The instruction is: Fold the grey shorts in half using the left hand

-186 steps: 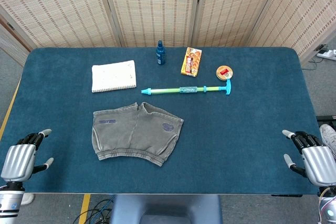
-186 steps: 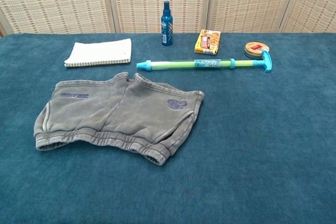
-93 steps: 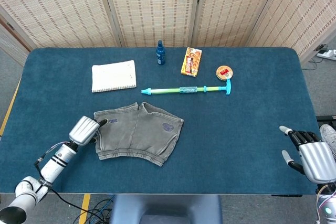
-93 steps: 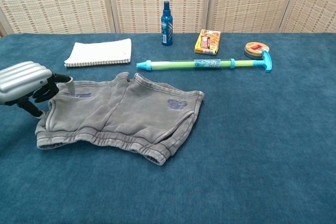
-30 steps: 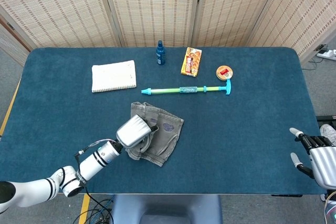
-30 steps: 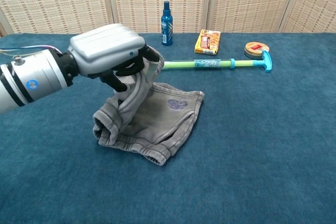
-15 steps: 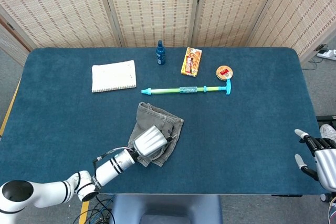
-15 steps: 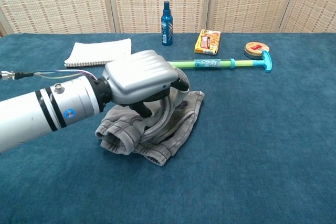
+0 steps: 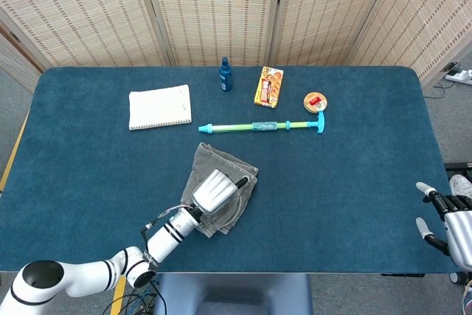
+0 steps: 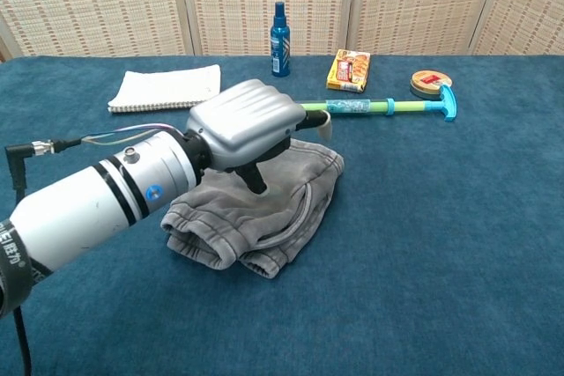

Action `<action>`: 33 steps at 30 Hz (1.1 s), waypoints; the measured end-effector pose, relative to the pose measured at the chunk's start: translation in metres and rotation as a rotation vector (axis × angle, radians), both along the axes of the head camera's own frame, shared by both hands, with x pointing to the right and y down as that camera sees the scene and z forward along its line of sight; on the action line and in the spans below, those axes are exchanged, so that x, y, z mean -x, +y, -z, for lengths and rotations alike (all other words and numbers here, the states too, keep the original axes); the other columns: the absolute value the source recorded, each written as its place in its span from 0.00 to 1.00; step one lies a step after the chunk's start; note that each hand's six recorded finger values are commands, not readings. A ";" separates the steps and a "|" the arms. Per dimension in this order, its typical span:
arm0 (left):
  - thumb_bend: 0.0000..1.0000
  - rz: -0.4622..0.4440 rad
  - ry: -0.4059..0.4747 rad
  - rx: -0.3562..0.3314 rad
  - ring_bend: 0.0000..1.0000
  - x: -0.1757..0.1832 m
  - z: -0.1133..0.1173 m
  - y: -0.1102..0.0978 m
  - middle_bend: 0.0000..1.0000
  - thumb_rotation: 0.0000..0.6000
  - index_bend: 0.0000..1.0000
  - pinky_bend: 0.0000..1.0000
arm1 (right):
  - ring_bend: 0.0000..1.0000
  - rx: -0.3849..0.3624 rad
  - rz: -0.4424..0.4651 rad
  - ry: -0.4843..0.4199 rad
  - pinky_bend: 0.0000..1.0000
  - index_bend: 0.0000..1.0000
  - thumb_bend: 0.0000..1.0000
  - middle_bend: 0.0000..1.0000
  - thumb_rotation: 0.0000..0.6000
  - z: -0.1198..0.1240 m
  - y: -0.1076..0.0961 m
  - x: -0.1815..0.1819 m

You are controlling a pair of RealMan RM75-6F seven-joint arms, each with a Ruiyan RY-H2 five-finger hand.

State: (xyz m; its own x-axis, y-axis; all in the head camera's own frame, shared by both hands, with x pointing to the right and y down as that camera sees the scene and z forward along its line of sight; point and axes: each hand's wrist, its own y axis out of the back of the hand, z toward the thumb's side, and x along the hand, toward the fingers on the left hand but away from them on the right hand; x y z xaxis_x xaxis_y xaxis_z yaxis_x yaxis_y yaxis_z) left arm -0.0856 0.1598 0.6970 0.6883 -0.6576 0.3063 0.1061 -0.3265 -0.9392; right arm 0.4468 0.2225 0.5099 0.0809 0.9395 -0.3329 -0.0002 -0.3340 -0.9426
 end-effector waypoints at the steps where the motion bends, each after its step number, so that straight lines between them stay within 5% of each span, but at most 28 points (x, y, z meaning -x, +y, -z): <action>1: 0.20 0.013 -0.006 0.006 0.80 0.001 0.000 0.000 0.90 1.00 0.26 0.93 | 0.45 -0.002 -0.002 0.001 0.36 0.20 0.35 0.42 1.00 0.001 0.000 -0.001; 9: 0.20 0.148 0.054 0.052 0.67 0.029 0.017 -0.013 0.77 1.00 0.24 0.91 | 0.45 0.003 0.008 0.005 0.36 0.20 0.35 0.42 1.00 0.001 0.001 -0.002; 19: 0.20 0.452 -0.013 0.080 0.50 0.152 0.031 -0.032 0.63 1.00 0.23 0.74 | 0.42 0.029 0.045 -0.006 0.36 0.20 0.35 0.42 1.00 -0.007 -0.004 0.001; 33: 0.20 0.686 -0.149 0.079 0.45 0.289 0.056 0.013 0.55 1.00 0.24 0.61 | 0.39 0.056 0.068 -0.039 0.36 0.20 0.35 0.40 1.00 -0.018 -0.006 0.003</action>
